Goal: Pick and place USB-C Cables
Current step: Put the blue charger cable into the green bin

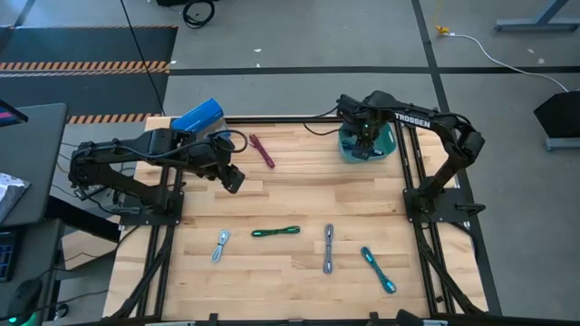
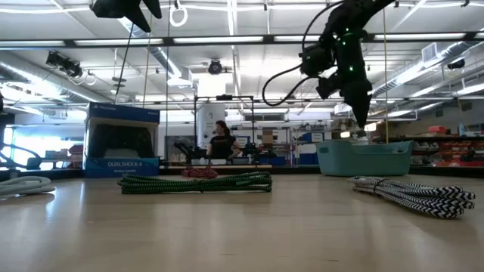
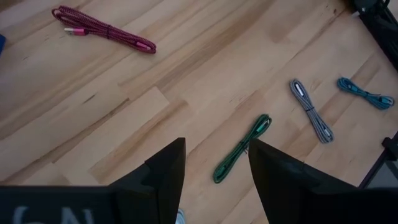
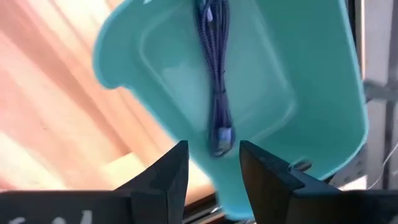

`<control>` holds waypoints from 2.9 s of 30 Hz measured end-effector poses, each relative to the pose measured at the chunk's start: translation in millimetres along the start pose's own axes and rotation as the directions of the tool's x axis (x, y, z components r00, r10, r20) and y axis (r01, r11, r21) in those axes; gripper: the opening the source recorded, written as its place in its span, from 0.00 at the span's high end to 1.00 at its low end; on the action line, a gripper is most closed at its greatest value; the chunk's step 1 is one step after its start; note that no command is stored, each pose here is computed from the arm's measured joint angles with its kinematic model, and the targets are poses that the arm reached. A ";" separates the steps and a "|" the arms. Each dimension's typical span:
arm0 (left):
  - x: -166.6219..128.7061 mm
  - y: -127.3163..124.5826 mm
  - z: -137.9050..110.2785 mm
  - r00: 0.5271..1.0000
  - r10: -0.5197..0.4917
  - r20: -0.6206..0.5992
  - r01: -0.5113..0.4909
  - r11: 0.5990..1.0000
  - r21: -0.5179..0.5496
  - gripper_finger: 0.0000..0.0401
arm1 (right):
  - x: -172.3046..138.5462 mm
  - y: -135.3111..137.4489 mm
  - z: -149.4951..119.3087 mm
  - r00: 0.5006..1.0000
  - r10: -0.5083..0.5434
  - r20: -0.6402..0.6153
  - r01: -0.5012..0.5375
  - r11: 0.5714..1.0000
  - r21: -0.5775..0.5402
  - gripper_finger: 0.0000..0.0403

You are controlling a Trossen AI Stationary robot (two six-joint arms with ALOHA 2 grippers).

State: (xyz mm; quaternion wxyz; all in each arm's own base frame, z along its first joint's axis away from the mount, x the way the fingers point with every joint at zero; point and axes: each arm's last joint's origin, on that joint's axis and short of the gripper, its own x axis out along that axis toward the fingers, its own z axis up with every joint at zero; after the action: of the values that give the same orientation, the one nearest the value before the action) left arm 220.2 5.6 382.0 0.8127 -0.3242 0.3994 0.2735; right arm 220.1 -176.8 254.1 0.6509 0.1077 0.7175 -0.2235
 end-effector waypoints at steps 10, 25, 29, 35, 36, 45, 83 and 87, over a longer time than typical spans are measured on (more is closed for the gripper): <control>0.0 0.0 0.0 1.000 0.000 0.000 0.000 1.000 0.020 0.54 | -34.1 16.8 6.0 0.996 0.064 0.062 -0.077 0.963 0.258 0.64; -0.6 -7.6 1.2 0.994 -0.104 -0.017 0.105 0.991 0.080 0.54 | -67.9 104.2 6.5 0.942 0.314 0.123 -0.335 0.827 0.453 0.64; -2.1 -14.7 -0.7 0.986 -0.165 -0.019 0.166 0.976 0.144 0.54 | -73.4 135.9 -2.3 0.932 0.351 0.095 -0.355 0.823 0.444 0.64; -6.1 -27.7 -8.7 0.971 -0.237 -0.016 0.234 0.940 0.248 0.54 | -81.3 183.5 -24.0 0.911 0.413 0.023 -0.386 0.828 0.407 0.64; -6.8 -29.7 -10.9 0.969 -0.245 -0.020 0.242 0.935 0.261 0.54 | -82.7 191.7 -28.6 0.905 0.426 0.007 -0.394 0.831 0.393 0.64; -13.3 -44.3 -26.4 0.948 -0.314 -0.045 0.312 0.899 0.306 0.54 | -91.0 250.8 -75.2 0.909 0.412 -0.063 -0.367 0.863 0.346 0.64; -22.1 -60.8 -37.0 0.913 -0.407 -0.002 0.407 0.913 -0.017 0.54 | 43.6 321.2 -181.8 0.957 0.290 -0.020 -0.253 0.864 0.434 0.58; -22.5 -61.4 -37.9 0.914 -0.405 0.004 0.406 0.914 -0.005 0.54 | 39.2 328.4 -179.7 0.938 0.342 0.050 -0.329 0.840 0.431 0.58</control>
State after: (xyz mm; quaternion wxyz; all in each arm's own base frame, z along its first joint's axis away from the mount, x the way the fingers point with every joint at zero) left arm 233.5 -66.1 401.7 0.8514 -0.4018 0.3217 0.1007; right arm 202.2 188.6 165.8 0.6289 0.3768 0.6291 -0.2581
